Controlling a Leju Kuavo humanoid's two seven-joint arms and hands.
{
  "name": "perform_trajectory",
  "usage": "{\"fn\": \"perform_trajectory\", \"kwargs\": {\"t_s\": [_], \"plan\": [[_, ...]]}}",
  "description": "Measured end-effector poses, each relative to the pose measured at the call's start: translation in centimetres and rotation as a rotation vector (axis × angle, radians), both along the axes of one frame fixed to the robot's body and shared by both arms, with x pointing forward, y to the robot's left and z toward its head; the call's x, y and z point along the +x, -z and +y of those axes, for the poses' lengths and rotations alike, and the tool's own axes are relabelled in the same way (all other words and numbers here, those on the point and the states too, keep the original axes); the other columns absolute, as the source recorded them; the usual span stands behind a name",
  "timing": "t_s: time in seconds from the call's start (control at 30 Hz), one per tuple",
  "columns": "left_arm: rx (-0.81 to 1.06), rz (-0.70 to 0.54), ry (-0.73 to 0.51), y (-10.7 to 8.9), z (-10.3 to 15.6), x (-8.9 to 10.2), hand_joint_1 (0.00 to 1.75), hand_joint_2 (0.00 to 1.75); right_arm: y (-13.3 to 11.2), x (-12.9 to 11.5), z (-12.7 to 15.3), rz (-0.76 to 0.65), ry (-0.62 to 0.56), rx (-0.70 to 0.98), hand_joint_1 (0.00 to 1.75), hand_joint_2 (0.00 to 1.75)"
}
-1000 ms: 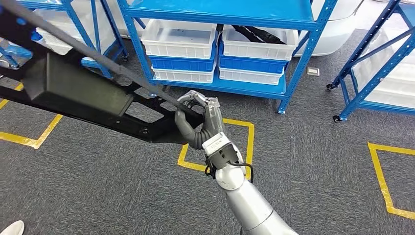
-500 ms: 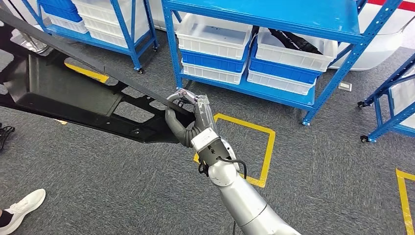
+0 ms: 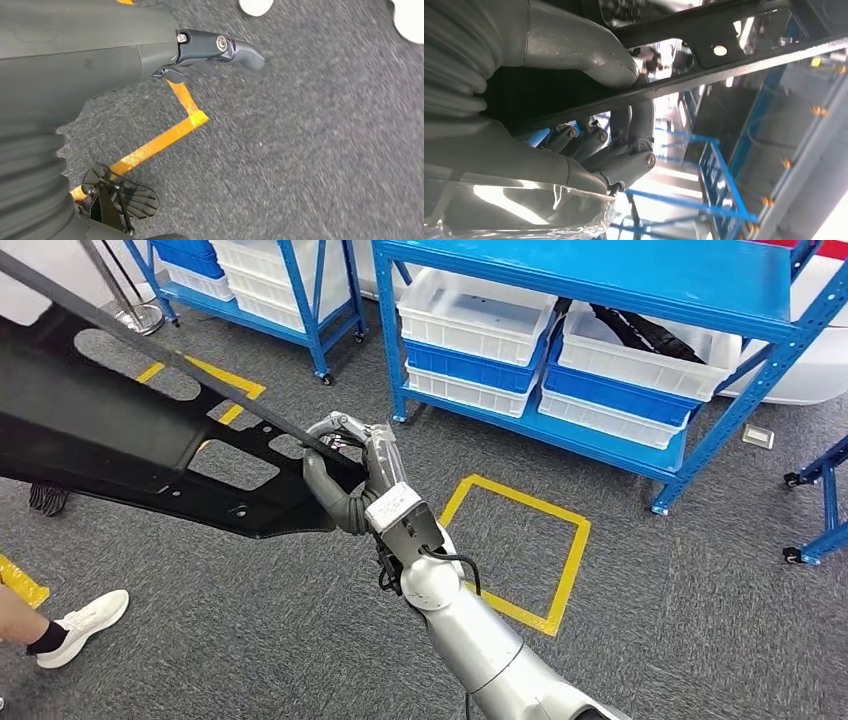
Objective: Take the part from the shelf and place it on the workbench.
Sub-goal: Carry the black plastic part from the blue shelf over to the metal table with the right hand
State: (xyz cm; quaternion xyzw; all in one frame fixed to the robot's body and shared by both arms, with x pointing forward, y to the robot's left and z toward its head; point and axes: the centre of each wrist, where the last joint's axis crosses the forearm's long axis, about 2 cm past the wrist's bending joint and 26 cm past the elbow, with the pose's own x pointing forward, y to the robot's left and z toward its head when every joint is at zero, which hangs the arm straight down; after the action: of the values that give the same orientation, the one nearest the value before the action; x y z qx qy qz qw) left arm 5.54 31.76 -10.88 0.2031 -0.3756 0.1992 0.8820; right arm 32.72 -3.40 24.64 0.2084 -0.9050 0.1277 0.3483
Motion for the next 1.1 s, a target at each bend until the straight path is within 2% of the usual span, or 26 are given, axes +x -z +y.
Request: {"fn": "perform_trajectory", "kwargs": {"t_s": [0.27, 0.5, 0.77, 1.1], "plan": [[0.014, -0.043, 0.032, 0.0, 0.3, -0.2, 0.00, 1.75, -0.1, 0.3, -0.1, -0.018, 0.050, 0.043, 1.75, 1.75], [-0.010, -0.077, 0.064, 0.0, 0.0, 0.1, 0.00, 1.75, 1.7, 0.6, -2.2, 0.004, 0.099, 0.015, 1.75, 1.75], [-0.026, -0.090, 0.125, 0.0, -0.1, 0.6, 0.00, 1.75, 1.8, 0.9, -3.4, -0.006, 0.132, -0.004, 1.75, 1.75], [-0.032, -0.098, 0.195, -0.5, -0.5, 3.3, 0.00, 1.75, 2.7, 0.2, -5.3, -0.032, 0.207, -0.011, 1.75, 1.75]]}}
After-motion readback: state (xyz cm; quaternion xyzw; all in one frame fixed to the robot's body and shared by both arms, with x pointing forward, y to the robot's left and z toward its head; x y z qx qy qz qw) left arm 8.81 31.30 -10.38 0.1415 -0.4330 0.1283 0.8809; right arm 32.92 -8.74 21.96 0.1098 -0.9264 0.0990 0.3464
